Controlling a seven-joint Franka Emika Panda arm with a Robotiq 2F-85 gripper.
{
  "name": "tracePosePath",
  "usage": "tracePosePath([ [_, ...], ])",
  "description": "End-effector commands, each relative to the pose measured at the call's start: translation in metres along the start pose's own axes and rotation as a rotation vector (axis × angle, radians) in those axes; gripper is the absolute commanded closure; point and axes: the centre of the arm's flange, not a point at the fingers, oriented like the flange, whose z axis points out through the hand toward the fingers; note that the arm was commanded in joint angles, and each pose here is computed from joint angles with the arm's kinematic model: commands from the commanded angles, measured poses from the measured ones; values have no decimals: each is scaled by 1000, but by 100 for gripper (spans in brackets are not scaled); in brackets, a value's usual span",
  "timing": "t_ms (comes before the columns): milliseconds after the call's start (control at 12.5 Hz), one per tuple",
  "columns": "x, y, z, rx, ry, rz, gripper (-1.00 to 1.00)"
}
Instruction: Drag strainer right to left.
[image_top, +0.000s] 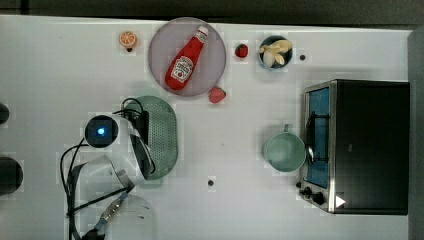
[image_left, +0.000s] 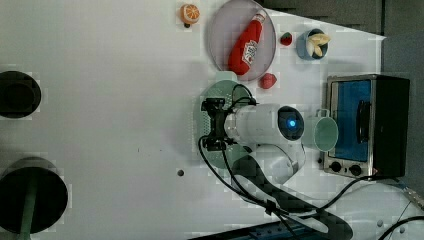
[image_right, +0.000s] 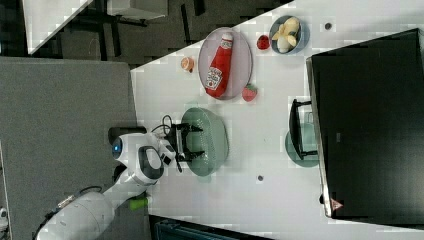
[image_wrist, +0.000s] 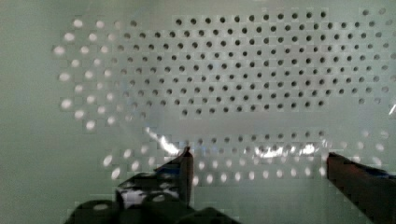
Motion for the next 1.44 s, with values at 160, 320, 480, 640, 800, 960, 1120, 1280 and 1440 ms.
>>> tracePosePath([
  [160,-67,11,-7,4,-34,70,-100],
  [320,-87,10,-5,8,-43,71,-100],
  [480,-105,11,-3,12,-51,64,-100],
  [640,-120,10,-1,17,-61,69,-100],
  [800,-132,10,2,19,-68,80,-100],
  [960,-142,10,4,23,-75,69,-100],
  [1120,-145,9,-2,31,-78,60,-100],
  [1280,-145,7,-21,32,-69,1,-100],
  [1440,-136,1,-57,16,-31,-98,-100],
])
